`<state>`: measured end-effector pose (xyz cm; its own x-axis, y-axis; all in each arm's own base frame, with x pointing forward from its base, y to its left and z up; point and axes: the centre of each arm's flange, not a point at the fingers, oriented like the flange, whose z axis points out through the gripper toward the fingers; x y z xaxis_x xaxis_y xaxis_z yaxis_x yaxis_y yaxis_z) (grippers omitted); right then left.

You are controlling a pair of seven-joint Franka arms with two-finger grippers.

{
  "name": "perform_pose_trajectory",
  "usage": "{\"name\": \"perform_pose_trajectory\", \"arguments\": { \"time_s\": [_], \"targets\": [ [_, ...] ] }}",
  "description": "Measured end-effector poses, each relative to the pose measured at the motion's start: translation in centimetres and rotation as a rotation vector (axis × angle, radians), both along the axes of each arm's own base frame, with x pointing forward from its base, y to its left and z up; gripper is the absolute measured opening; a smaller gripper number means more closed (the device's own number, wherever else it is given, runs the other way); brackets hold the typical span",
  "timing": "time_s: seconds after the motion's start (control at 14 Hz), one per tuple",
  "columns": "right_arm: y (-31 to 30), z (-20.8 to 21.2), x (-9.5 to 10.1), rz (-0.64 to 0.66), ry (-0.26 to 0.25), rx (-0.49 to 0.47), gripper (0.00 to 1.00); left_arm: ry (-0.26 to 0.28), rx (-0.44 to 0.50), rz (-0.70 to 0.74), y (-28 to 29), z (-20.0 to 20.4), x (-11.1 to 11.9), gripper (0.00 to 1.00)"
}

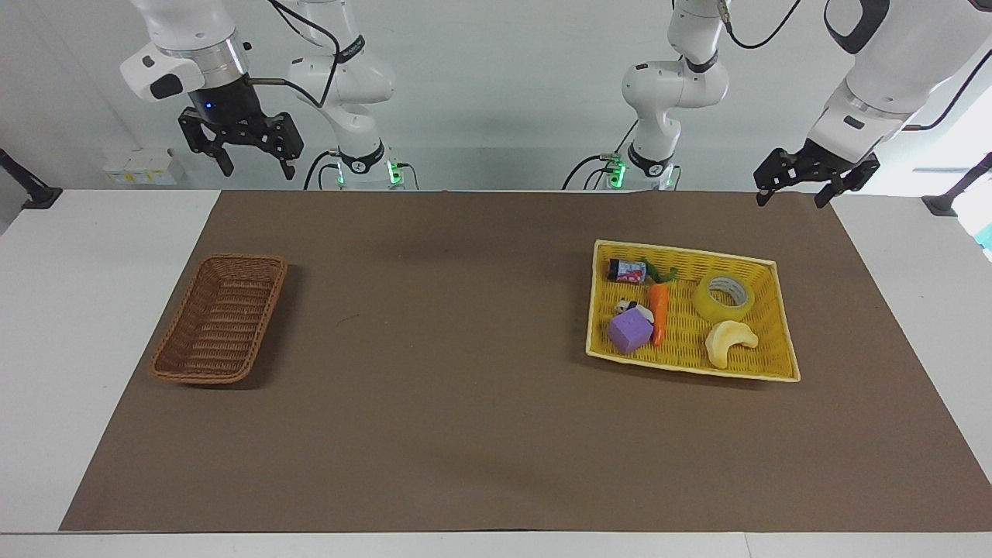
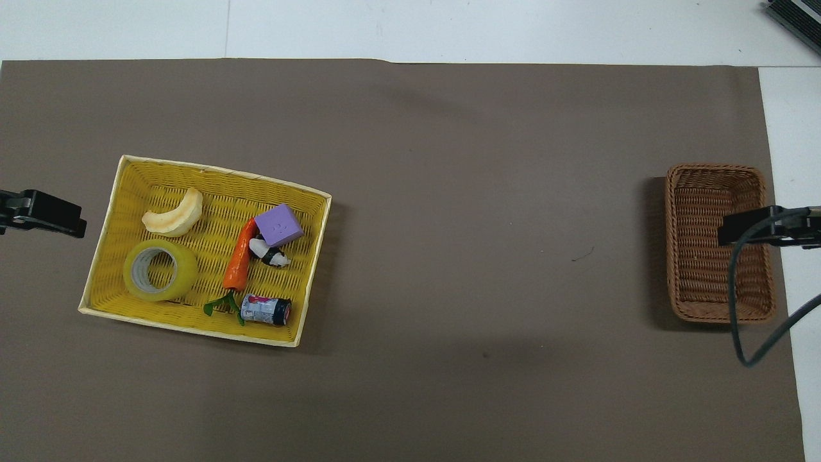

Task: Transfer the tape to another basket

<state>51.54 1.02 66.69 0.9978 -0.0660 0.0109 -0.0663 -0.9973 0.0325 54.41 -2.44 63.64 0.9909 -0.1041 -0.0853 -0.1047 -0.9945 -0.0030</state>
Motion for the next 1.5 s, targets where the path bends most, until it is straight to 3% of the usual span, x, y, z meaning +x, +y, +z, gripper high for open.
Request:
{"name": "perform_pose_trajectory", "arguments": {
  "time_s": [0.86,1.5],
  "targets": [
    [0.0,0.0,0.0,0.0,0.001,0.0,1.0,0.002,0.0,0.002,0.1,-0.1,0.0,1.0],
    [-0.1,-0.2,0.0,-0.002,0.004,0.0,1.0,-0.026,-0.002,0.003,0.2,1.4,-0.9,1.0]
  ]
}}
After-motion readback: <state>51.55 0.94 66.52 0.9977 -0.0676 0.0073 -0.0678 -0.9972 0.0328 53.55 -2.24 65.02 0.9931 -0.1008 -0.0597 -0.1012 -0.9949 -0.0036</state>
